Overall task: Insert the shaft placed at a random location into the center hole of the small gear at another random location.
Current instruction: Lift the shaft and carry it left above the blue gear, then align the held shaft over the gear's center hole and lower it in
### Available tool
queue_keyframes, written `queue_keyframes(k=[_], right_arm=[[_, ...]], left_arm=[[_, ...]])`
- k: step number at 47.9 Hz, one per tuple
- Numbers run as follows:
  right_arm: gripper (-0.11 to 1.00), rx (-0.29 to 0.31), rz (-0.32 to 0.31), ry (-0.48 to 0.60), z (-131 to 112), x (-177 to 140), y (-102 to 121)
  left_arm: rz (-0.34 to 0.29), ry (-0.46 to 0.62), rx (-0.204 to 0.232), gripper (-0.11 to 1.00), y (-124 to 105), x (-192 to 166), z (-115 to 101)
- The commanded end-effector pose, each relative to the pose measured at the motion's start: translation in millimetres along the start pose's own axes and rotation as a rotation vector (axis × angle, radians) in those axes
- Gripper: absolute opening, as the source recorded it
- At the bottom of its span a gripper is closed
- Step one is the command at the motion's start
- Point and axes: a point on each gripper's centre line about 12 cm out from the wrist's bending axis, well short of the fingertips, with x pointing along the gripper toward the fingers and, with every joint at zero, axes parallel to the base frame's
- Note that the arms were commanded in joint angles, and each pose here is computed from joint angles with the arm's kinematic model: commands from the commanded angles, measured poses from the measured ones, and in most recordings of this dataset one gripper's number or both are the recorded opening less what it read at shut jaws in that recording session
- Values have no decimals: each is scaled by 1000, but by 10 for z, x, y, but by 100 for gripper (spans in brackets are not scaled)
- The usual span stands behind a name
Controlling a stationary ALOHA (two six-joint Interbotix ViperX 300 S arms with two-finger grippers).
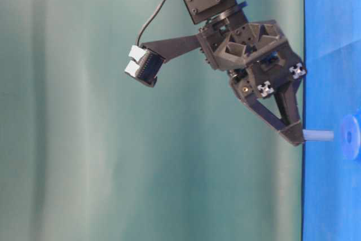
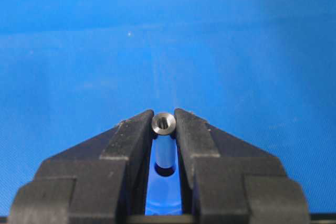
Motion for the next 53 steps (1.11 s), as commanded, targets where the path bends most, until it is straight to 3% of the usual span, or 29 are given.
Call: queue_keyframes(k=[1, 15, 53], right_arm=[[3, -2, 7, -31, 97, 18, 30], [3, -5, 1, 0, -38, 147, 18], [3, -6, -2, 10, -92, 179, 3]], left_arm=[[-4, -7, 0, 0, -8, 16, 30], [-4, -7, -2, 0, -8, 16, 30], [-4, -9, -11, 0, -8, 14, 33]])
